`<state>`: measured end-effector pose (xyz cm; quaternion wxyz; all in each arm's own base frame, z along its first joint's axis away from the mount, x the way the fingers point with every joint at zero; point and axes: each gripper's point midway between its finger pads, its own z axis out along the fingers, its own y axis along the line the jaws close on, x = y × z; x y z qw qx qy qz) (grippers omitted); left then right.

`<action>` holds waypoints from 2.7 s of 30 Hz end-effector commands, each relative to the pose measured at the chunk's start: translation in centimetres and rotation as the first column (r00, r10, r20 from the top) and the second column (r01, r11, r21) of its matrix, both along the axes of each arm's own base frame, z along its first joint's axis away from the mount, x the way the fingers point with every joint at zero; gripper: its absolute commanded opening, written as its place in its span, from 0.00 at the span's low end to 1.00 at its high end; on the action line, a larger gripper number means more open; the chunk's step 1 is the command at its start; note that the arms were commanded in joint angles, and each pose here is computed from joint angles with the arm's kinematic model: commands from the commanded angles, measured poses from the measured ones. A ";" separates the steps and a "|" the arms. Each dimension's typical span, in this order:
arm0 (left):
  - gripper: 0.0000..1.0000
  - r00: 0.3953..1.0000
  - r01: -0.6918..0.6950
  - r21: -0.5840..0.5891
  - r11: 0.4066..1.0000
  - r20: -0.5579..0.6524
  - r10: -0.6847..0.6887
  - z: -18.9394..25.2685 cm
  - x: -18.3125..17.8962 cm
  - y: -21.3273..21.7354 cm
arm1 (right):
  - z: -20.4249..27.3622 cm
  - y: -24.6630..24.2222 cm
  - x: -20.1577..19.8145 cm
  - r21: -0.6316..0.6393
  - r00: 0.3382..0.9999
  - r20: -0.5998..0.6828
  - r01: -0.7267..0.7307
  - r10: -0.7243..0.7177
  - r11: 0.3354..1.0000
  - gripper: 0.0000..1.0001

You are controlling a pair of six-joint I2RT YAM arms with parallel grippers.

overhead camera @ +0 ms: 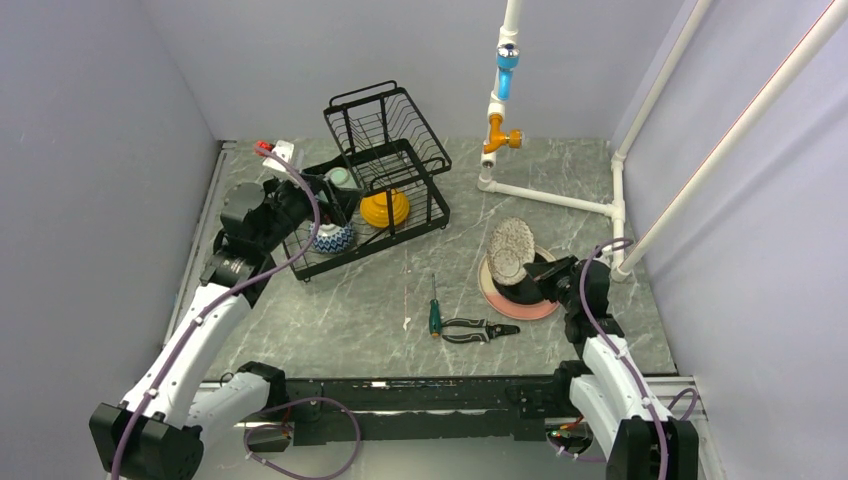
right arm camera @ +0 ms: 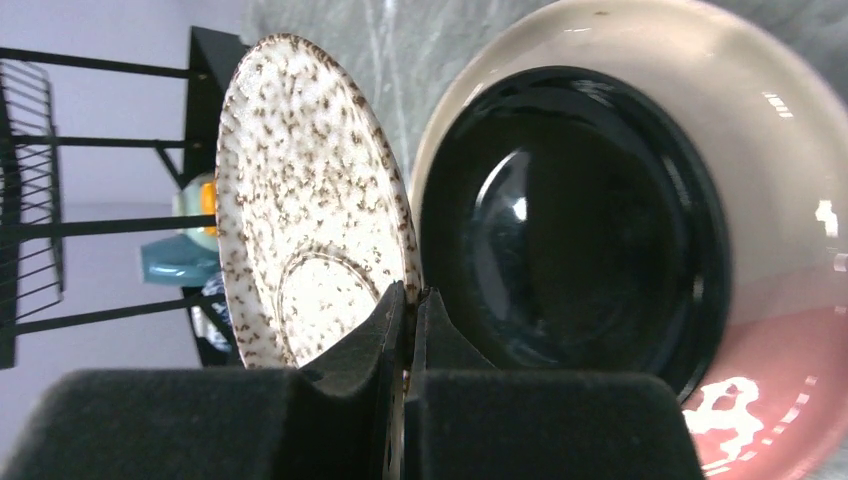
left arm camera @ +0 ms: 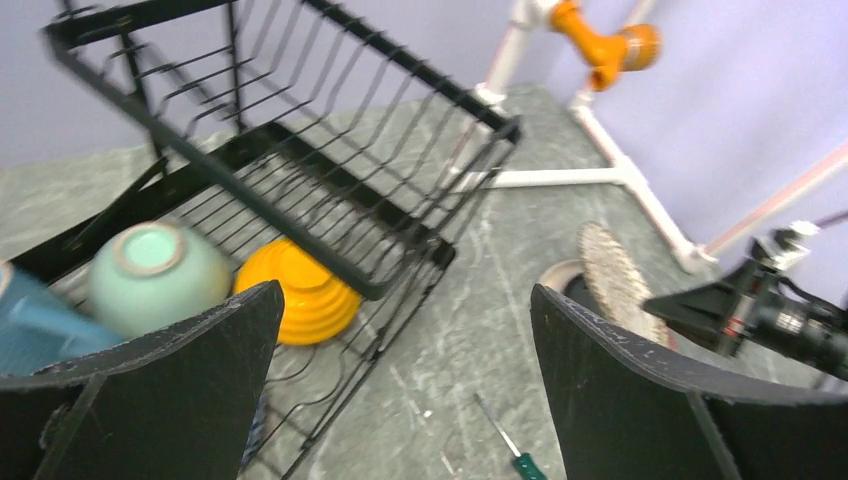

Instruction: Load the mixed dishes into the dish rack

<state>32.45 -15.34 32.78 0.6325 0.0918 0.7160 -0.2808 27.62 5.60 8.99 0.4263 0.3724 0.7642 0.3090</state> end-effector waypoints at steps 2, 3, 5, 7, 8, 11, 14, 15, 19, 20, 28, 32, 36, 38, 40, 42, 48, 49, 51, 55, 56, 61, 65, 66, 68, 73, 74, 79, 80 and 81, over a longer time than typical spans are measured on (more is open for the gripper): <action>0.97 0.932 0.309 -0.047 0.950 0.212 -0.293 5.1 -3.9 -4.4 | 7.3 2.5 1.8 0.104 0.978 0.205 -0.066 0.043 0.992 0.00; 0.97 0.917 0.349 -0.053 0.936 0.225 -0.329 5.4 -4.4 -4.9 | 7.8 3.0 1.7 0.100 0.975 0.217 -0.078 0.055 0.992 0.00; 0.95 0.885 0.426 -0.081 0.901 0.243 -0.397 6.0 -5.5 -6.0 | 8.6 3.5 1.7 0.101 0.971 0.232 -0.087 0.062 0.991 0.00; 0.94 0.863 0.476 -0.098 0.874 0.245 -0.442 6.1 -6.3 -7.1 | 9.3 4.0 1.8 0.113 0.968 0.242 -0.092 0.063 0.989 0.00; 0.94 0.854 0.494 -0.092 0.865 0.239 -0.462 5.9 -6.7 -8.0 | 9.6 4.5 1.8 0.125 0.967 0.245 -0.098 0.065 0.987 0.00; 0.93 0.864 0.492 -0.094 0.866 0.176 -0.472 4.3 -6.6 -9.9 | 10.6 6.4 1.8 0.154 0.960 0.264 -0.139 0.095 0.978 0.00; 0.90 0.880 0.475 -0.147 0.868 0.107 -0.463 3.2 -6.4 -11.3 | 11.8 8.3 1.6 0.181 0.947 0.308 -0.156 0.094 0.971 0.00; 0.89 0.883 0.470 -0.160 0.868 0.092 -0.461 2.8 -6.4 -11.7 | 12.3 8.9 1.4 0.193 0.943 0.320 -0.165 0.097 0.967 0.00; 0.86 0.909 0.416 -0.198 0.888 0.078 -0.409 1.6 -6.5 -12.4 | 13.9 10.6 1.3 0.248 0.936 0.343 -0.165 0.072 0.955 0.00; 0.85 0.917 0.398 -0.197 0.896 0.073 -0.392 1.2 -6.4 -12.4 | 14.4 10.9 1.2 0.262 0.934 0.350 -0.166 0.067 0.951 0.00; 0.84 0.890 0.448 -0.198 0.872 0.004 -0.457 -0.8 -7.1 -14.5 | 17.9 11.8 1.7 0.268 0.909 0.414 -0.172 0.048 0.948 0.00; 0.83 0.849 0.507 -0.227 0.832 -0.035 -0.527 -1.8 -7.5 -16.1 | 19.3 12.7 1.6 0.288 0.894 0.446 -0.196 0.050 0.937 0.00; 0.80 0.806 0.554 -0.250 0.794 -0.076 -0.587 -2.6 -7.9 -17.3 | 20.8 13.7 1.4 0.290 0.880 0.472 -0.220 0.061 0.932 0.00; 0.79 0.793 0.572 -0.253 0.780 -0.074 -0.605 -2.7 -8.1 -17.6 | 21.3 14.2 1.4 0.282 0.877 0.476 -0.230 0.073 0.931 0.00; 0.78 0.791 0.575 -0.247 0.780 -0.076 -0.607 -3.0 -8.0 -17.7 | 21.9 14.8 1.3 0.281 0.871 0.485 -0.246 0.085 0.928 0.00; 0.75 0.788 0.580 -0.241 0.778 -0.078 -0.611 -3.0 -7.9 -17.8 | 22.4 15.3 1.2 0.275 0.861 0.499 -0.261 0.095 0.925 0.00; 0.52 0.799 0.574 -0.196 0.795 -0.081 -0.596 -3.3 -7.6 -17.5 | 22.1 16.7 0.8 0.251 0.854 0.503 -0.289 0.130 0.924 0.00; 0.50 0.793 0.583 -0.189 0.790 -0.077 -0.604 -3.2 -7.7 -17.5 | 21.9 16.9 0.7 0.238 0.853 0.503 -0.293 0.141 0.926 0.00; 0.37 0.777 0.610 -0.172 0.774 -0.067 -0.626 -2.8 -8.0 -17.7 | 21.7 17.2 0.5 0.209 0.848 0.502 -0.311 0.171 0.927 0.00; 0.12 0.749 0.649 -0.131 0.749 -0.064 -0.660 -2.8 -8.5 -17.9 | 20.6 17.5 0.1 0.130 0.850 0.471 -0.329 0.234 0.935 0.00; 0.06 0.748 0.651 -0.118 0.750 -0.072 -0.660 -3.0 -8.5 -17.9 | 19.9 17.4 0.0 0.097 0.859 0.442 -0.330 0.256 0.939 0.00; 0.00 0.755 0.645 -0.064 0.762 -0.101 -0.648 -3.4 -8.1 -17.7 | 18.9 17.9 -0.9 -0.130 0.817 0.384 -0.413 0.430 0.901 0.31; 0.00 0.734 0.669 -0.024 0.742 -0.131 -0.666 -3.6 -8.2 -17.9 | 18.2 16.9 -1.3 -0.348 0.778 0.323 -0.432 0.539 0.832 0.54; 0.00 0.728 0.677 -0.009 0.736 -0.139 -0.671 -3.7 -8.3 -17.9 | 18.3 16.7 -1.4 -0.374 0.768 0.316 -0.439 0.557 0.817 0.58; 0.00 0.710 0.698 0.013 0.716 -0.149 -0.689 -3.8 -8.5 -18.0 | 18.6 16.1 -1.5 -0.455 0.733 0.298 -0.454 0.611 0.766 0.66; 0.00 0.634 0.767 0.030 0.641 -0.191 -0.749 -3.6 -9.7 -18.4 | 19.5 14.9 -1.7 -0.486 0.652 0.256 -0.552 0.714 0.678 0.70; 0.00 0.636 0.766 0.044 0.641 -0.199 -0.746 -3.8 -9.6 -18.2 | 19.9 14.7 -2.1 -0.478 0.618 0.270 -0.580 0.739 0.660 0.71; 0.00 0.654 0.754 0.109 0.648 -0.214 -0.726 -4.2 -9.2 -17.6 | 21.6 13.3 -3.2 -0.492 0.518 0.315 -0.627 0.795 0.604 0.69; 0.00 0.656 0.753 0.118 0.648 -0.223 -0.721 -4.3 -9.1 -17.6 | 21.8 13.4 -3.6 -0.498 0.496 0.323 -0.635 0.806 0.591 0.68; 0.00 0.659 0.750 0.128 0.649 -0.230 -0.716 -4.3 -9.0 -17.5 | 22.0 13.4 -3.8 -0.504 0.478 0.332 -0.639 0.813 0.581 0.66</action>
